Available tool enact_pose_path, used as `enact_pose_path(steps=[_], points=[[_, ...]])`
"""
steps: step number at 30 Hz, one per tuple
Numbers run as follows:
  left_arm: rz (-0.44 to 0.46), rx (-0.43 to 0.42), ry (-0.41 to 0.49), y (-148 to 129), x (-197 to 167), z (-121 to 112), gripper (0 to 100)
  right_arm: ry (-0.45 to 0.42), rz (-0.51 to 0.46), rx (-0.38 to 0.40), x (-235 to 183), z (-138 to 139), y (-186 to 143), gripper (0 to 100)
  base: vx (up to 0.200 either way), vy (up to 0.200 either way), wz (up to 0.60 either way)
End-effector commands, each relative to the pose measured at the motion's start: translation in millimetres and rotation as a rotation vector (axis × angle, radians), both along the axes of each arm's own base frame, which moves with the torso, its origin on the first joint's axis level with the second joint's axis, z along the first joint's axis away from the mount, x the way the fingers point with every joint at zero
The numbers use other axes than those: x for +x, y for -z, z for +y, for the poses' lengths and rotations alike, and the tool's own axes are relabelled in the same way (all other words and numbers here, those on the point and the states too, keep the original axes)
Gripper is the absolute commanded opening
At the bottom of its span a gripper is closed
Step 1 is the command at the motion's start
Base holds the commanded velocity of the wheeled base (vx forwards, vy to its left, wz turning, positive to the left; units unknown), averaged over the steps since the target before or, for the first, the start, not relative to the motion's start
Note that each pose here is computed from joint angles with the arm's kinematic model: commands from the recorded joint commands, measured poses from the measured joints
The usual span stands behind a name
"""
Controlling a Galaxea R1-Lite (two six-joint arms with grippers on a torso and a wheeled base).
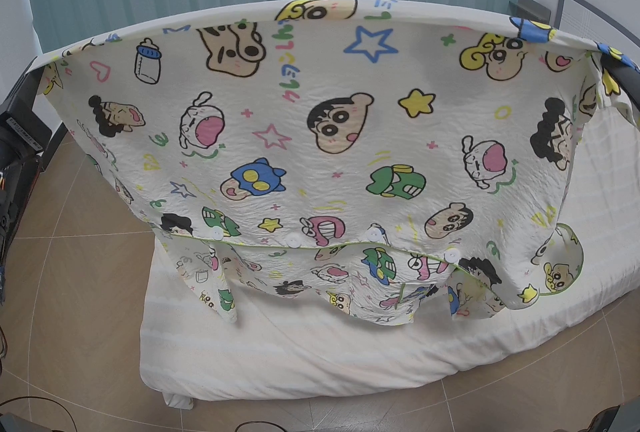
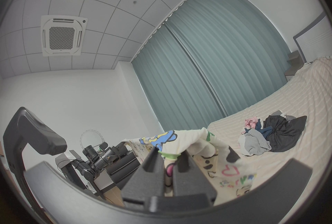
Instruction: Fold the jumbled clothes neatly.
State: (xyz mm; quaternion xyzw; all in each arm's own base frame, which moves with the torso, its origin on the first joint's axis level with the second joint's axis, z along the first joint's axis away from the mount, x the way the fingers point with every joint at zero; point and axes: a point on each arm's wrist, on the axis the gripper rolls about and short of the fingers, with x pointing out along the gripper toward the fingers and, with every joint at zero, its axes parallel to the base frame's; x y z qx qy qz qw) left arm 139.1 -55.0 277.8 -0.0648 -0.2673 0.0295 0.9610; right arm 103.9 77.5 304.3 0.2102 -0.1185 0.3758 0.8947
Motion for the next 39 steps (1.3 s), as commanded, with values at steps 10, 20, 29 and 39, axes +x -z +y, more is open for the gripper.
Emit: enact_pose_path(steps=[10, 20, 29, 39], points=[[-0.012, -0.006, 0.0, -0.3, -7.4, 3.5, 0, -0.01, -0.022, -0.004, -7.0, -3.8, -2.5, 0, 0.0, 0.0, 0.0], [0.082, 0.035, -0.042, 23.6, -1.8, 7.7, 0, 0.002, 0.036, -0.047, 7.6, 3.6, 10.2, 0, 0.0, 0.0, 0.0], [0.256, 0.054, -0.054, 62.3, 23.2, 4.1, 0, 0.054, 0.16, -0.122, 28.8, 8.3, 42.7, 0, 0.0, 0.0, 0.0], [0.402, 0.037, -0.05, 94.1, 60.5, -1.1, 0, 0.114, 0.267, -0.171, 52.7, 9.6, 67.0, 0, 0.0, 0.0, 0.0]])
